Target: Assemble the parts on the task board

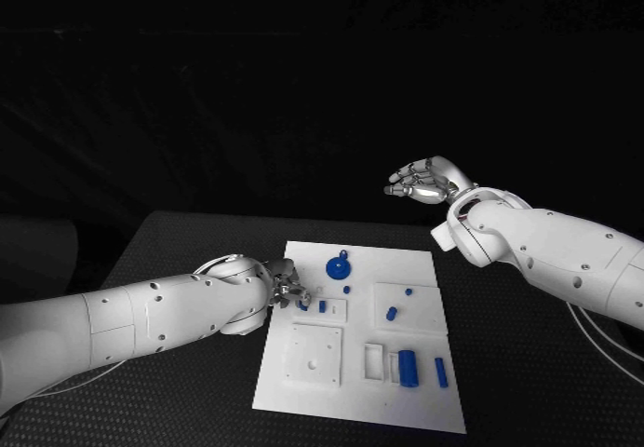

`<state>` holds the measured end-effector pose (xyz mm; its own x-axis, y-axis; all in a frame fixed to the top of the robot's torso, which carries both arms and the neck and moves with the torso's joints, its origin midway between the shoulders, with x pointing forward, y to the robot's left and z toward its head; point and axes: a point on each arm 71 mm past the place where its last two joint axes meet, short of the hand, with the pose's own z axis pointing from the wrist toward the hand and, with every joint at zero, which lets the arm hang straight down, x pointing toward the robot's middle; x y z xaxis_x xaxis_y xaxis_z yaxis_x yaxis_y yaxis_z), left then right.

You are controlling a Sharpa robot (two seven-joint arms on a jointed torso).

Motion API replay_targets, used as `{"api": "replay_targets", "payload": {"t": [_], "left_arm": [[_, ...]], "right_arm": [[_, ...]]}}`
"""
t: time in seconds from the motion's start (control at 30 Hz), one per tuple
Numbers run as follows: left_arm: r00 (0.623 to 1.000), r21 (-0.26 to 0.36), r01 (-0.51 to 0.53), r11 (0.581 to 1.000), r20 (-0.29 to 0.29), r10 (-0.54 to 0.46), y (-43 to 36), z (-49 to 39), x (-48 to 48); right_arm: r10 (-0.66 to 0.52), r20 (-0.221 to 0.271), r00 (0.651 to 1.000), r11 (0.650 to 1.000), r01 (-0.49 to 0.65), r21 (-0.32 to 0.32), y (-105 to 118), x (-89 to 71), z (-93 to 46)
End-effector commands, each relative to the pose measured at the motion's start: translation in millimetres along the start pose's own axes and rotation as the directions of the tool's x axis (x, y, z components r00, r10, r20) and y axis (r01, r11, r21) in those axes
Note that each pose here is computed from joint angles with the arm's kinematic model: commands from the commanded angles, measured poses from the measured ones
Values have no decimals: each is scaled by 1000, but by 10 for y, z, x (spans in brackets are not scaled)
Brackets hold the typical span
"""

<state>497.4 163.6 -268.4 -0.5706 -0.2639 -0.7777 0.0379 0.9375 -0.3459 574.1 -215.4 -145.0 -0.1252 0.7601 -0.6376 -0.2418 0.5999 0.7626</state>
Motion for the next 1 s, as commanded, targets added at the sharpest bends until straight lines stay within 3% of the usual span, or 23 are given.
{"api": "replay_targets", "payload": {"t": [0.03, 0.37, 0.67, 1.0], "left_arm": [[998, 14, -40, 999, -57, 41, -57, 3, 120], [995, 33, -62, 997, -78, 65, -145, 2, 162], [994, 40, -68, 997, -85, 72, -179, 11, 175], [994, 19, -82, 996, -66, 83, -114, 23, 137]], "right_arm": [[0, -9, 1000, 1000, 0, -6, 5, 9, -1], [0, -10, 1000, 1000, 0, -7, 6, 11, -1], [0, -11, 1000, 1000, 0, -7, 7, 11, -1], [0, -10, 1000, 1000, 0, -6, 3, 5, -4]]}}
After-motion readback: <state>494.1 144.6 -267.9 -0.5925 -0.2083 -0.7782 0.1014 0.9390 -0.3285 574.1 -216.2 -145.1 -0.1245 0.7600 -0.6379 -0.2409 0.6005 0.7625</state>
